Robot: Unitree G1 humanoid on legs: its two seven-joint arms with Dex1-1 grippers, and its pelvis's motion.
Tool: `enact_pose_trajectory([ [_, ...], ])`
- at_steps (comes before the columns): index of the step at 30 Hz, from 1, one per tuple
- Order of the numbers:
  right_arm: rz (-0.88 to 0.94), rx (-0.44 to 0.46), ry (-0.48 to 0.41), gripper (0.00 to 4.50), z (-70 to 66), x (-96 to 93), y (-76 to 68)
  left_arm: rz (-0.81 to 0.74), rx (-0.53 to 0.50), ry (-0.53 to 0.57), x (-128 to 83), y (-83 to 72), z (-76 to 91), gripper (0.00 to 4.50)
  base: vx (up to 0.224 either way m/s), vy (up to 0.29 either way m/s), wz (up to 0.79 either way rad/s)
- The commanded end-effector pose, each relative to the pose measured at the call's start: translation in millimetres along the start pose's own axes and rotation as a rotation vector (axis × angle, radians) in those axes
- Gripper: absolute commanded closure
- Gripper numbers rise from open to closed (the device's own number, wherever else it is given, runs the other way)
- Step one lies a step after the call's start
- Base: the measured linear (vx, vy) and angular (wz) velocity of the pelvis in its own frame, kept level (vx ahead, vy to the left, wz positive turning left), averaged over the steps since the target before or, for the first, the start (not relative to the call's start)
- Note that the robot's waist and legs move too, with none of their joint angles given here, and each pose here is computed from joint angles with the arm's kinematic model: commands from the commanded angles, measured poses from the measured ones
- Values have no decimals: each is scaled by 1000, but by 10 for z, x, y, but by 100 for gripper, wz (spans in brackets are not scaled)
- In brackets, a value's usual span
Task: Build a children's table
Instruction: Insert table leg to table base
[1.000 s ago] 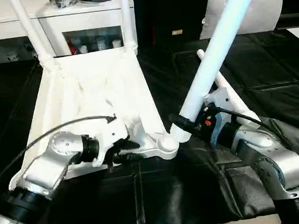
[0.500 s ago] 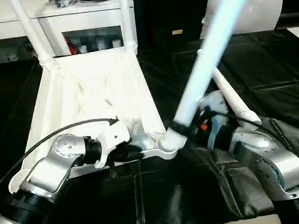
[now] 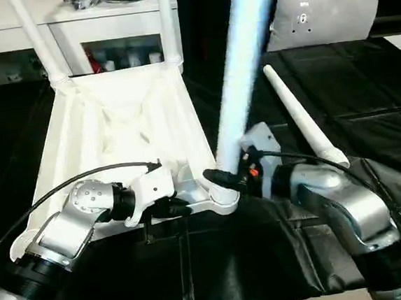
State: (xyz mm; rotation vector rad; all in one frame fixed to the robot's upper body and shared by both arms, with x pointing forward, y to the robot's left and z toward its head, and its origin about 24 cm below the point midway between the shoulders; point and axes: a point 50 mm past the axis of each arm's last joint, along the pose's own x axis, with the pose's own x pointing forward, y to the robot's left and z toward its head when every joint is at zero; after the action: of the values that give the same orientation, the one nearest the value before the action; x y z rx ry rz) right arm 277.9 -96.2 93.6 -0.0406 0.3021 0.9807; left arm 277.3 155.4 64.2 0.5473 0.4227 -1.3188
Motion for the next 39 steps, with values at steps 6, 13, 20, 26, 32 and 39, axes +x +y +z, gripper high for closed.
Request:
enact_pose_trajectory([
  [6,15,-6,49,260,-94,2,-11,81,-70,19,24,44,-64,450,0,0,0],
  [13,3,15,37,260,-153,-12,16,78,-59,22,45,38,-98,360,0,0,0],
  [20,7,18,34,260,-175,-21,38,76,-93,2,69,33,-127,383,0,0,0],
  [26,10,14,39,260,-187,-27,43,51,-99,-19,59,17,-140,445,0,0,0],
  [32,28,1,56,260,-198,-16,46,17,-105,-28,55,-28,-150,445,0,0,0],
  [39,72,-23,115,260,-216,12,49,-43,-57,-31,61,-73,-123,450,0,0,0],
])
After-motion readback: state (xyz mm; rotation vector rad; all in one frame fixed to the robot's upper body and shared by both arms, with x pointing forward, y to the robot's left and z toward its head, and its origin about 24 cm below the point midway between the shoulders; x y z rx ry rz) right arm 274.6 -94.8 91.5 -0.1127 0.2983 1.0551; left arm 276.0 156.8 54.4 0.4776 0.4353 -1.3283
